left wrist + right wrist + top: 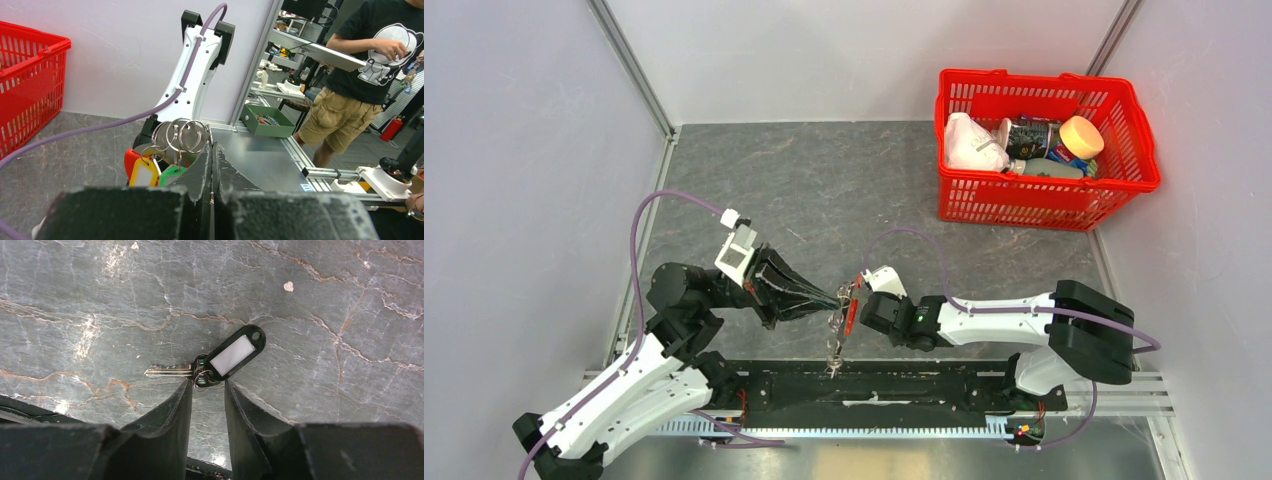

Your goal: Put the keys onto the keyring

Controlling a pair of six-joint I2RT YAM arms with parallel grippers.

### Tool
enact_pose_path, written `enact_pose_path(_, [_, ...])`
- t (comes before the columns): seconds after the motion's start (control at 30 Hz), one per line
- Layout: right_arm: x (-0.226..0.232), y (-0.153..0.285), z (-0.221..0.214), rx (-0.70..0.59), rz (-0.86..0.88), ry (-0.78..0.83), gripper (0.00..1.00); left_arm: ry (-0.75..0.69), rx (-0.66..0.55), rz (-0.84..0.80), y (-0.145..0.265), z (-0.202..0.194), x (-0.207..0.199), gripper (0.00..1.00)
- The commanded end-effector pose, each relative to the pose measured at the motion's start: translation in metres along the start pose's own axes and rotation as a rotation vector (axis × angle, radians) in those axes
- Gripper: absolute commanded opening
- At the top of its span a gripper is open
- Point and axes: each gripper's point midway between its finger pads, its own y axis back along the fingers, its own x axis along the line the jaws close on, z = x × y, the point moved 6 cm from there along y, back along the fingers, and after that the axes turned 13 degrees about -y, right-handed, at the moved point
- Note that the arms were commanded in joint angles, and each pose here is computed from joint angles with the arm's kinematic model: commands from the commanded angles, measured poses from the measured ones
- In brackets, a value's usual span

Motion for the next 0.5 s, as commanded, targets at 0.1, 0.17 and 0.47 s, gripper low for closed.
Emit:
enact_pose_path(0.1, [0.005,0.004,0.018,-0.087,-0.007,-0.054,0.35,-0.055,-0.023,0.001,-0.002,0.007,0.001,0.02])
enact_pose_path(0.17, [0.003,0.004,0.018,-0.088,-0.009,-0.061,0.34,-0.054,-0.022,0.001,-0.003,0.007,0.001,0.02])
enact_pose_path(0.47, [-0.005,0.006,0.020,-0.106,-0.025,-0.094,0.28,-0.052,-0.020,0.003,-0.003,0.006,0.002,0.02])
